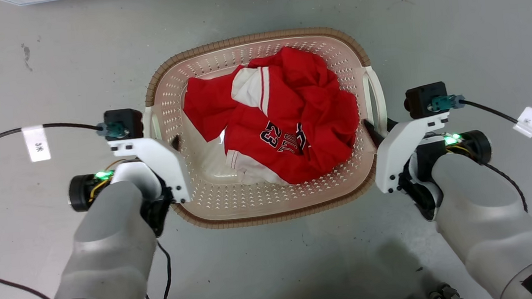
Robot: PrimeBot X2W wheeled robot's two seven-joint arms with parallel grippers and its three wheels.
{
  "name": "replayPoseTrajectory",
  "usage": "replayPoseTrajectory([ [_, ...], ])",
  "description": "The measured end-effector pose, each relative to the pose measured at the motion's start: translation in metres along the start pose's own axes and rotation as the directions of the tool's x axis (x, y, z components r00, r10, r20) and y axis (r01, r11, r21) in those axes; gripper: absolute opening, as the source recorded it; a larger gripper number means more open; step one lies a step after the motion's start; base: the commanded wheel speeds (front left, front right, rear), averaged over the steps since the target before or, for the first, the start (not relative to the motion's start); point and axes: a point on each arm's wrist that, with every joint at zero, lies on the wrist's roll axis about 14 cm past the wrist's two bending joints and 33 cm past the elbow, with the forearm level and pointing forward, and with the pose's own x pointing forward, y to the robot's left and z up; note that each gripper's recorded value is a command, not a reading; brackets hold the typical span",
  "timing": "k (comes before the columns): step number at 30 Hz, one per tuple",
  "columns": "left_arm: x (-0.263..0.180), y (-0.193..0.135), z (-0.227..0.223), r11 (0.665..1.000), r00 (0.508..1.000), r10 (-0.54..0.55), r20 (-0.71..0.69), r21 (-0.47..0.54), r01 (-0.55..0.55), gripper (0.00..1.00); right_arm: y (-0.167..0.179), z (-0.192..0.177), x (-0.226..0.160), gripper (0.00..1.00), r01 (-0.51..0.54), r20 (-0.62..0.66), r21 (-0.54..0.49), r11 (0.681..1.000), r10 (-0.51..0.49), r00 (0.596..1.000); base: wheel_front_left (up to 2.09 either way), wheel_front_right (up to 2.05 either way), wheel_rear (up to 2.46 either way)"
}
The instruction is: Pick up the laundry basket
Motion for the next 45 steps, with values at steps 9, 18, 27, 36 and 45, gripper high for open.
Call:
replayPoseTrajectory([
  [9, -0.006, 0.001, 0.002, 1.000, 1.000, 0.000, -0.008, 0.001, 0.000, 0.00, -0.004, 0.000, -0.004, 0.00, 0.010, -0.014, 0.001, 1.000, -0.010, 1.000, 0.00, 0.00, 0.00],
  [18, -0.024, -0.007, 0.007, 1.000, 0.999, -0.011, -0.040, 0.008, 0.011, 0.00, -0.001, 0.006, -0.017, 0.00, -0.001, -0.058, -0.005, 1.000, 0.000, 0.998, 0.00, 0.00, 0.00],
  [27, -0.062, -0.022, 0.014, 1.000, 0.997, -0.023, -0.079, -0.001, 0.023, 0.00, 0.004, 0.010, -0.051, 0.00, -0.009, -0.124, -0.003, 1.000, 0.009, 0.992, 0.00, 0.00, 0.00],
  [36, -0.108, -0.031, 0.022, 1.000, 0.995, -0.027, -0.101, -0.019, 0.025, 0.00, 0.019, 0.024, -0.090, 0.00, -0.034, -0.160, 0.002, 0.999, 0.034, 0.986, 0.00, 0.00, 0.00],
  [45, -0.149, -0.041, 0.032, 0.999, 0.996, -0.032, -0.082, -0.005, 0.032, 0.00, 0.032, 0.037, -0.128, 0.00, -0.052, -0.181, -0.006, 0.999, 0.050, 0.982, 0.00, 0.00, 0.00],
])
